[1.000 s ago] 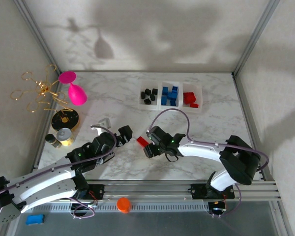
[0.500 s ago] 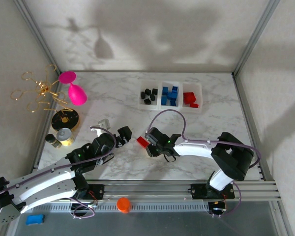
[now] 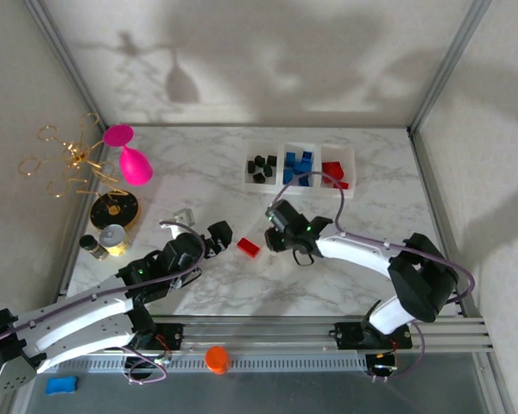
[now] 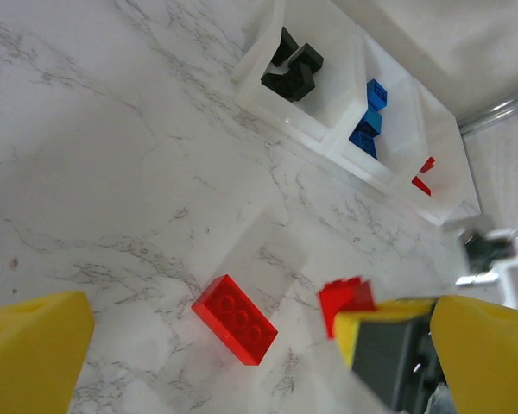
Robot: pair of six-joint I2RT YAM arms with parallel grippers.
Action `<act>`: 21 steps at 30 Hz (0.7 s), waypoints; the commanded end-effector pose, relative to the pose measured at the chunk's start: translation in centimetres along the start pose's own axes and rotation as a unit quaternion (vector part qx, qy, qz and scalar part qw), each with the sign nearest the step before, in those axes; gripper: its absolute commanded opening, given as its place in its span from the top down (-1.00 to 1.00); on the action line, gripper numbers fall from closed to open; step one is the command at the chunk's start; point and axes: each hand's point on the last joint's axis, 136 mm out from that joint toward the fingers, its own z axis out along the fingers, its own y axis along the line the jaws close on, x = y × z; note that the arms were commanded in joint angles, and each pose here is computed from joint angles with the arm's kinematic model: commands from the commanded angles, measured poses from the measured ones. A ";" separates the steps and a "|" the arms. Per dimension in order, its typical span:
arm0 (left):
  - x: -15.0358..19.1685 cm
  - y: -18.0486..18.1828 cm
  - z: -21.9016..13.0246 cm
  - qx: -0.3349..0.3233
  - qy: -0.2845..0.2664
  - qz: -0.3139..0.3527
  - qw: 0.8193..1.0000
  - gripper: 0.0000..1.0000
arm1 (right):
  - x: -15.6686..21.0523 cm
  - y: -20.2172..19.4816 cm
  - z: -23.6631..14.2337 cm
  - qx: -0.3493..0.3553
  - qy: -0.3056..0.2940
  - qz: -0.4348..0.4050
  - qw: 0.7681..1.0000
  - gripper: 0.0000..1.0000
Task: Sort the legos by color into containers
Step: Pick up the lego from the bottom-center of the table, then place the lego in the container.
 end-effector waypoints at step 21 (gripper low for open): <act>-2.3 -6.2 2.5 0.037 -0.014 0.019 0.999 -0.99 | -19.0 -22.2 0.9 0.189 -0.144 0.187 0.953 0.37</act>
